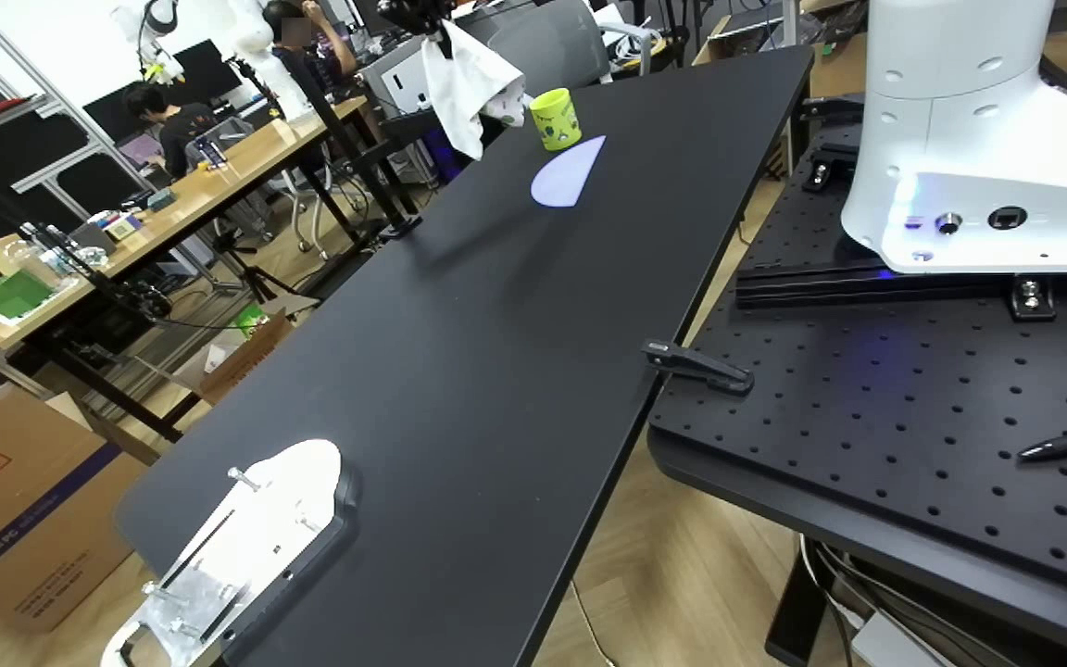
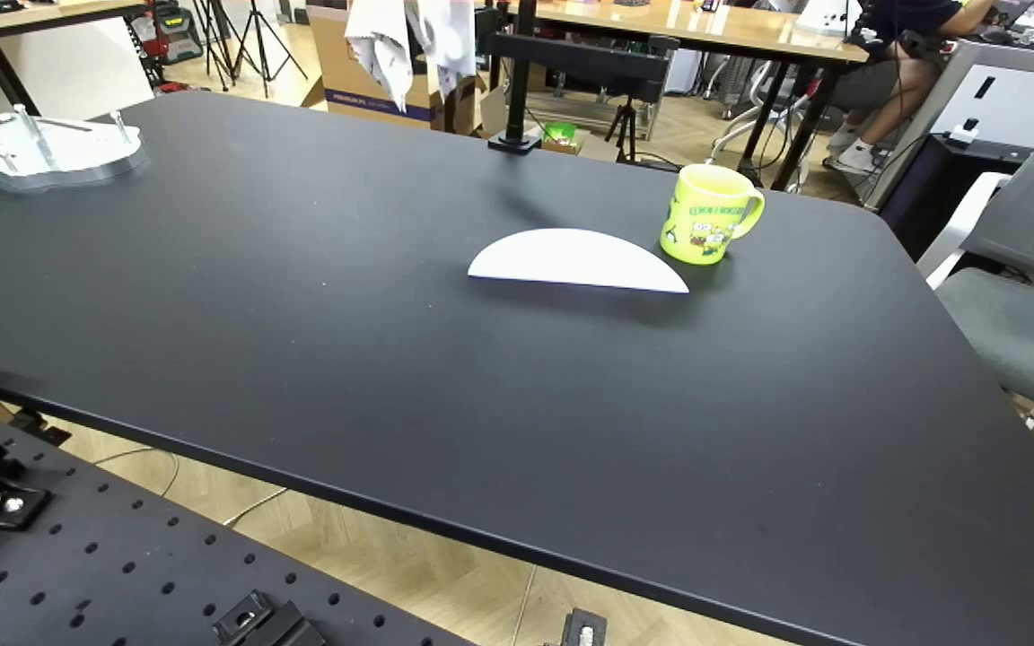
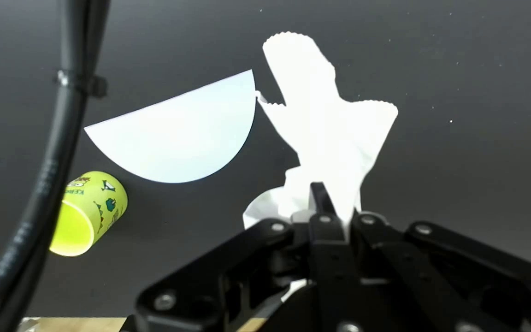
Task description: Hang the cloth on the black stand
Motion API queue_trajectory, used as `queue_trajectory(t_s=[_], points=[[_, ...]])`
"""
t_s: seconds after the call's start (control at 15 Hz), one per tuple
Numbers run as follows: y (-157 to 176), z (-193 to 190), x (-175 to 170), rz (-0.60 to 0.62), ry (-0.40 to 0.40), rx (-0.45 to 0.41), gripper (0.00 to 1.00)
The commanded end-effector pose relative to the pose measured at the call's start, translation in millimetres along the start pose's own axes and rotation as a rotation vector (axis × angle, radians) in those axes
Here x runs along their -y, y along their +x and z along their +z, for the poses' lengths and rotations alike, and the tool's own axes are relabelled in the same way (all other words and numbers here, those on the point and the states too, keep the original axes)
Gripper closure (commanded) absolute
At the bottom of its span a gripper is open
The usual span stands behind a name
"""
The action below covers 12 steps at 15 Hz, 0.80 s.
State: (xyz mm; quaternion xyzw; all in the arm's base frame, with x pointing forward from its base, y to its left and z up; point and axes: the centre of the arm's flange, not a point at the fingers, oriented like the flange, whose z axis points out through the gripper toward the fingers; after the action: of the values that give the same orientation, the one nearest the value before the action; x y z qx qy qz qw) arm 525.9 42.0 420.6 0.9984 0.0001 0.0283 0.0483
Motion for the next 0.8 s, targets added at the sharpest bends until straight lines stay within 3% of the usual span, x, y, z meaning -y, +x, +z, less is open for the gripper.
queue_trajectory(t_s=[0.0, 0.6, 0.67, 0.73], points=[[-4.3, 10.2, 1.7, -0.010, 0.014, 0.037, 0.99], [-8.1, 34.6, 5.2, -0.024, 0.028, 0.098, 0.99], [-7.7, 36.1, 5.1, -0.021, 0.028, 0.101, 0.72], [-7.5, 37.2, 5.3, -0.021, 0.028, 0.104, 0.71]])
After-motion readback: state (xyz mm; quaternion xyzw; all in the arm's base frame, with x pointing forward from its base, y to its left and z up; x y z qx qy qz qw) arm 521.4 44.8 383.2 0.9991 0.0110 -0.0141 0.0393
